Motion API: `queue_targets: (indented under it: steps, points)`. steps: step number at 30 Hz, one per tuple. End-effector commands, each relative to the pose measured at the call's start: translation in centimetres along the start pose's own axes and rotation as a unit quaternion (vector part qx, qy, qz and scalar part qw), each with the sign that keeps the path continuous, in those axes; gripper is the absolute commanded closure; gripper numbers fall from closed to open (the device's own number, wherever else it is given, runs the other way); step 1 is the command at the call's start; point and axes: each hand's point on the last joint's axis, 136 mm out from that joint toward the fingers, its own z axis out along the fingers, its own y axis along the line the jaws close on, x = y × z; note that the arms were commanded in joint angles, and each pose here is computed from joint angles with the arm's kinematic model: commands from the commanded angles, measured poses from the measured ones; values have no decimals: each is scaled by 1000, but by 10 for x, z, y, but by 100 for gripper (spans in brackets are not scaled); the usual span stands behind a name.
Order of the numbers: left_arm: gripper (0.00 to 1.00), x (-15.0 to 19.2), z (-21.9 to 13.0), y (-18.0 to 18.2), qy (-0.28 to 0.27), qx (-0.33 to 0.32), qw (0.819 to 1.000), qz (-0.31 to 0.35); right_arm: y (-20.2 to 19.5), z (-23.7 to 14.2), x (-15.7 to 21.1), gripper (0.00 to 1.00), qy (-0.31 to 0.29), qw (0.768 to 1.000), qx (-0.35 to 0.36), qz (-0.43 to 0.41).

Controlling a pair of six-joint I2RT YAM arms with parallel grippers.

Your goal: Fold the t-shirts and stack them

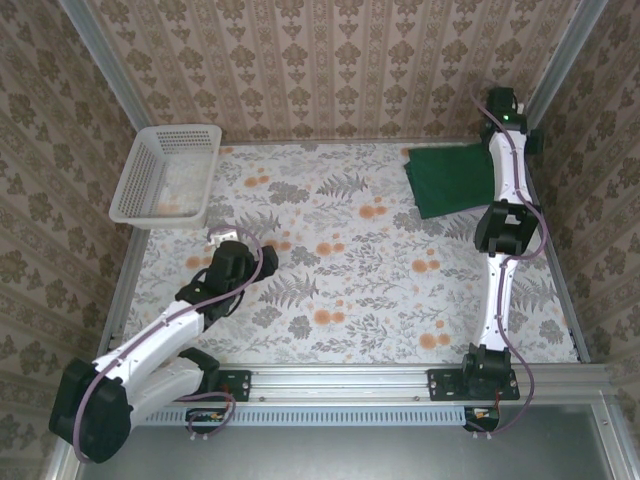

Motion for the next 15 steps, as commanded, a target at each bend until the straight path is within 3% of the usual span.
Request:
queue_targets:
  steps: [1,9,15]
  points:
    - [0,-9,-2,-6,-11,11,1000,-5,-22,-55,-27,0,-39,998,6,58]
    - [0,-14,-5,-6,-13,6,1000,12,-2,-159,-31,0,-65,991,-87,84]
    - [0,-17,-5,-3,-12,-4,1000,20,49,-234,-21,1,-82,980,-179,28]
